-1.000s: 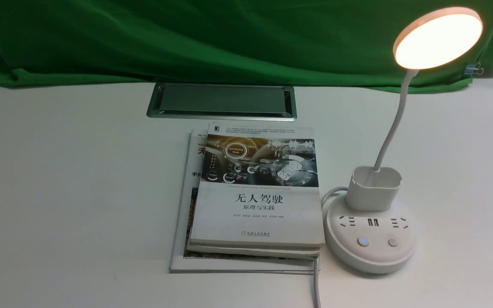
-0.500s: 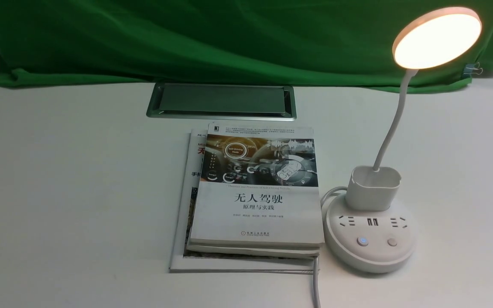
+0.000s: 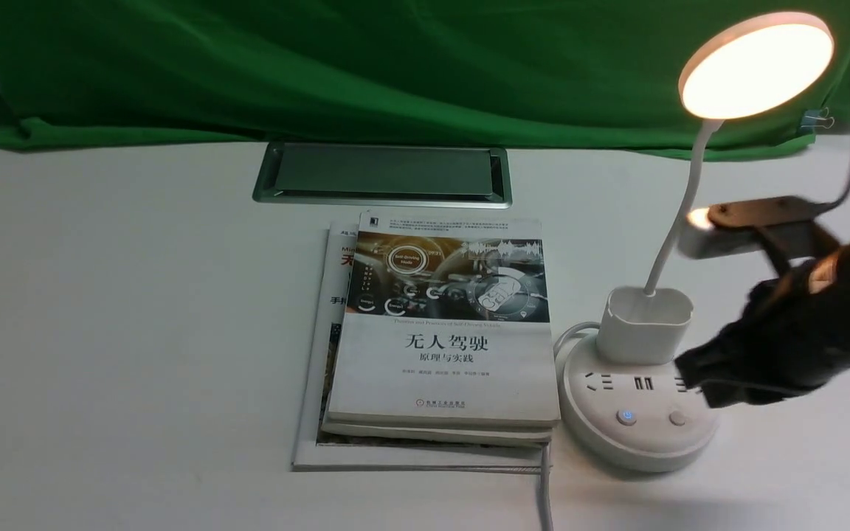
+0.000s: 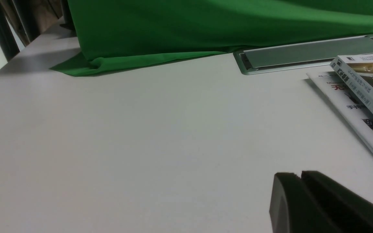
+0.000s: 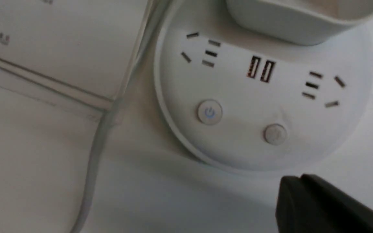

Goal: Turn off the desk lamp on the white desktop by hand.
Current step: 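Press the power button on the lamp base to turn the lamp off with the right gripper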

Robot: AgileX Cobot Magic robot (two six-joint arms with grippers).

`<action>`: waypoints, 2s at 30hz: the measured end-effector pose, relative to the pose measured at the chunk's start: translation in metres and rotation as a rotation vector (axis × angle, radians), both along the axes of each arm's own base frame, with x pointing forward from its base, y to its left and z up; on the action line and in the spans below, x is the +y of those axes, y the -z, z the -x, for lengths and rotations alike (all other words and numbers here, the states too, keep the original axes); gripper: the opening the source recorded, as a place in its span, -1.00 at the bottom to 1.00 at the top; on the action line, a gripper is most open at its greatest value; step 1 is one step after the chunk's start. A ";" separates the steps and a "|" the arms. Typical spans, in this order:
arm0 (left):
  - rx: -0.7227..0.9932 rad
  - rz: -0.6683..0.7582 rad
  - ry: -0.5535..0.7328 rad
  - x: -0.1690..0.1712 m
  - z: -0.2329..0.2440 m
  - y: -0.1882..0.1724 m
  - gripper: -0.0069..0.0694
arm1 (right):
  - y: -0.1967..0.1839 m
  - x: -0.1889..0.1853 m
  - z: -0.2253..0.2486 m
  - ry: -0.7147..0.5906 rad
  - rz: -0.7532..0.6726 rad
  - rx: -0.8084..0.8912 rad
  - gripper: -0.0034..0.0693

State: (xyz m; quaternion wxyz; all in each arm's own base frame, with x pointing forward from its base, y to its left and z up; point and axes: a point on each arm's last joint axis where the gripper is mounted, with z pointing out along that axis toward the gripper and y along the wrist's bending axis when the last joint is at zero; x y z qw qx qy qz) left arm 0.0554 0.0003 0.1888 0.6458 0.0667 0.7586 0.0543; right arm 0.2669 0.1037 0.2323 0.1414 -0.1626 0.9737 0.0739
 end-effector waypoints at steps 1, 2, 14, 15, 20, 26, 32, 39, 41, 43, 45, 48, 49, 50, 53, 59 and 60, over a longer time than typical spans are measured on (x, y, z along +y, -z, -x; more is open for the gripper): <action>0.000 -0.001 0.000 0.000 0.000 0.000 -0.77 | 0.006 0.002 -0.003 -0.002 0.006 0.017 -0.81; 0.000 -0.001 0.000 0.000 0.000 0.000 -0.77 | 0.011 0.003 -0.005 -0.002 0.011 0.028 -0.81; 0.000 0.000 0.000 0.000 0.000 0.000 -0.77 | 0.027 0.009 -0.013 -0.008 0.018 0.048 -0.81; 0.000 0.000 0.000 0.000 0.000 0.000 -0.77 | 0.029 0.009 -0.014 -0.006 0.017 0.043 -0.81; 0.000 0.000 0.000 0.000 0.000 0.000 -0.77 | 0.044 0.012 -0.022 -0.004 0.025 0.056 -0.81; 0.000 0.000 0.000 0.000 0.000 0.000 -0.77 | 0.054 0.013 -0.029 -0.001 0.029 0.076 -0.80; 0.000 0.000 0.000 0.000 0.000 0.000 -0.77 | 0.048 0.013 -0.028 -0.001 0.021 0.058 -0.80; 0.000 0.000 0.000 0.000 0.000 0.000 -0.77 | 0.020 0.010 -0.023 -0.006 -0.002 -0.031 -0.81; 0.000 0.000 0.000 0.000 0.000 0.000 -0.77 | 0.021 0.010 -0.023 -0.007 0.001 -0.025 -0.81; 0.000 0.000 0.000 0.000 0.000 0.000 -0.77 | 0.026 0.010 -0.024 -0.008 0.007 -0.008 -0.81; 0.000 0.000 0.000 0.000 0.000 0.000 -0.77 | 0.032 0.011 -0.025 -0.009 0.015 0.014 -0.81; 0.000 0.000 0.000 0.000 0.000 0.000 -0.77 | 0.048 0.012 -0.028 -0.014 0.035 0.068 -0.81; 0.000 0.000 0.000 0.000 0.000 0.000 -0.77 | 0.049 0.012 -0.028 -0.015 0.037 0.073 -0.81; 0.000 0.000 0.000 0.000 0.000 0.000 -0.77 | 0.051 0.012 -0.029 -0.017 0.039 0.080 -0.81; 0.000 0.000 0.000 0.000 0.000 0.000 -0.77 | 0.053 0.013 -0.030 -0.025 0.043 0.088 -0.81; 0.000 0.000 0.000 0.000 0.000 0.000 -0.77 | 0.047 0.013 -0.030 -0.031 0.039 0.073 -0.80; 0.000 0.000 0.000 0.000 0.000 0.000 -0.77 | 0.044 0.013 -0.029 -0.031 0.037 0.064 -0.81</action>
